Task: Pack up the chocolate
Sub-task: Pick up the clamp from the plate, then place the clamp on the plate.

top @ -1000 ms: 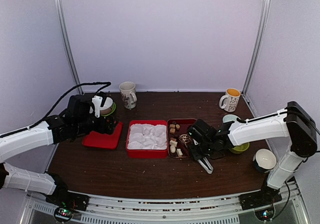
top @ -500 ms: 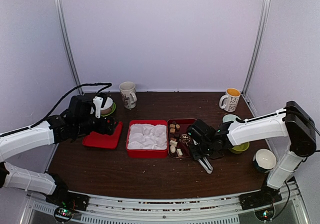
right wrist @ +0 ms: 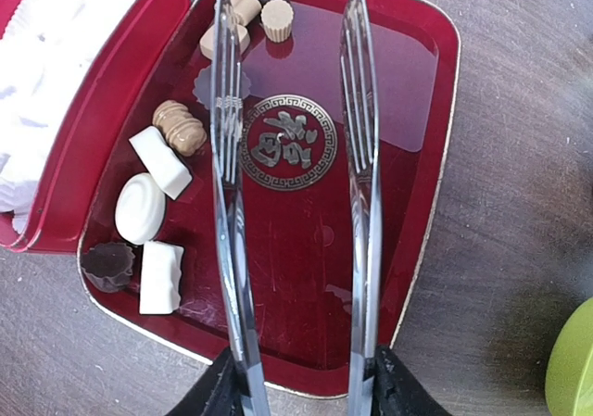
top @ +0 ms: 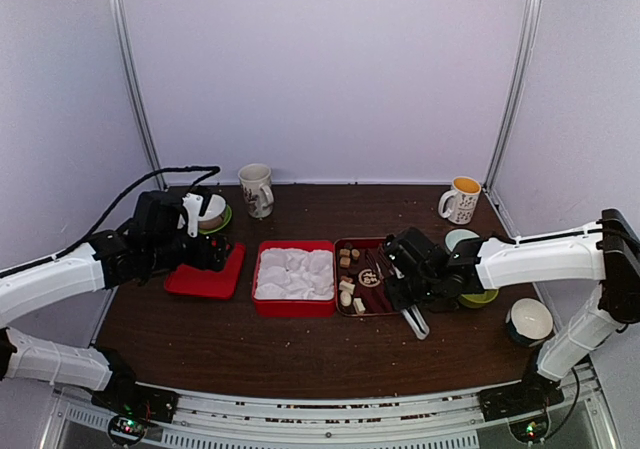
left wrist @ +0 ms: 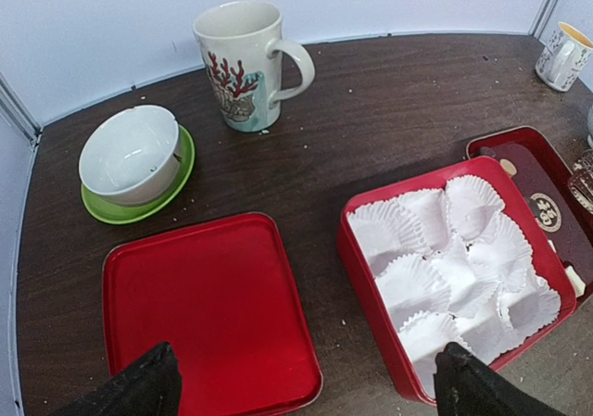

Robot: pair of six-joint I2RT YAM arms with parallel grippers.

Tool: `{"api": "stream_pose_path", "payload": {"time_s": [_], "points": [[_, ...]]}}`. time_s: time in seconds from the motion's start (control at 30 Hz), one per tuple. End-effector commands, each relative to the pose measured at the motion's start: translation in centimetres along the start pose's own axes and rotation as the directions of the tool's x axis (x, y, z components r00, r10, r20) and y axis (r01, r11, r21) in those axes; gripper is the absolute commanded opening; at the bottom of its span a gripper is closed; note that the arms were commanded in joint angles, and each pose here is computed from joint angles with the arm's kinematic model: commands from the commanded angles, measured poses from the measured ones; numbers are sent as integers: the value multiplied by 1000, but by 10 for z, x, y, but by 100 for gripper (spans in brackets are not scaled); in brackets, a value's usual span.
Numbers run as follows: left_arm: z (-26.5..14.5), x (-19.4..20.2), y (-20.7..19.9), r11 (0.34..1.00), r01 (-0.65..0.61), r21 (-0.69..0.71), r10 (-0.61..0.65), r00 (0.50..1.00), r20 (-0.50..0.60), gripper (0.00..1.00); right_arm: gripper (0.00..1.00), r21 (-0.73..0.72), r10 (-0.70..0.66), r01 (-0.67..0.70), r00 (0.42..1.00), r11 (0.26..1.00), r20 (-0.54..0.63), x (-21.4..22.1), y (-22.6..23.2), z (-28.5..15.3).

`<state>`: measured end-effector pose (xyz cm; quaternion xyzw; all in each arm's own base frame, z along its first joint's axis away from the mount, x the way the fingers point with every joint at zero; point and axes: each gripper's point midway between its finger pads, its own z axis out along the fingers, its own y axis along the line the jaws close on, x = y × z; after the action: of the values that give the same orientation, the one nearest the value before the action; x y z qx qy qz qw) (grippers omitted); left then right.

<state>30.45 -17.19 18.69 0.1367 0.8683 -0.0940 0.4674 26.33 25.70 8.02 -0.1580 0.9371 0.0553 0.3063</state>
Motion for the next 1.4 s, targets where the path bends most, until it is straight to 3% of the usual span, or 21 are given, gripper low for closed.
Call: {"api": "stream_pose_path", "payload": {"time_s": [0.0,0.43,0.63,0.83,0.93,1.07,1.37], "points": [[-10,-23,-2,1000,25,8,-25,997,67,98,43,27,5,-6,999,1000,37,-8,-1,3],[-6,-22,-4,1000,26,17,-27,998,61,98,48,66,49,-52,998,996,44,-9,5,37],[-6,-22,-4,999,31,17,-32,998,63,98,63,54,53,-55,998,997,38,-5,4,36],[-6,-21,-5,999,29,21,-31,998,63,98,66,38,54,-55,998,998,25,1,1,26],[-6,-22,-5,999,30,23,-32,997,64,98,75,33,57,-58,998,998,12,7,-1,21],[-6,-21,-6,999,30,28,-32,997,65,98,66,28,60,-60,998,998,-6,16,-4,19],[-7,-20,-6,999,29,30,-31,997,64,98,59,3,49,-49,997,999,-55,29,2,25]]}}
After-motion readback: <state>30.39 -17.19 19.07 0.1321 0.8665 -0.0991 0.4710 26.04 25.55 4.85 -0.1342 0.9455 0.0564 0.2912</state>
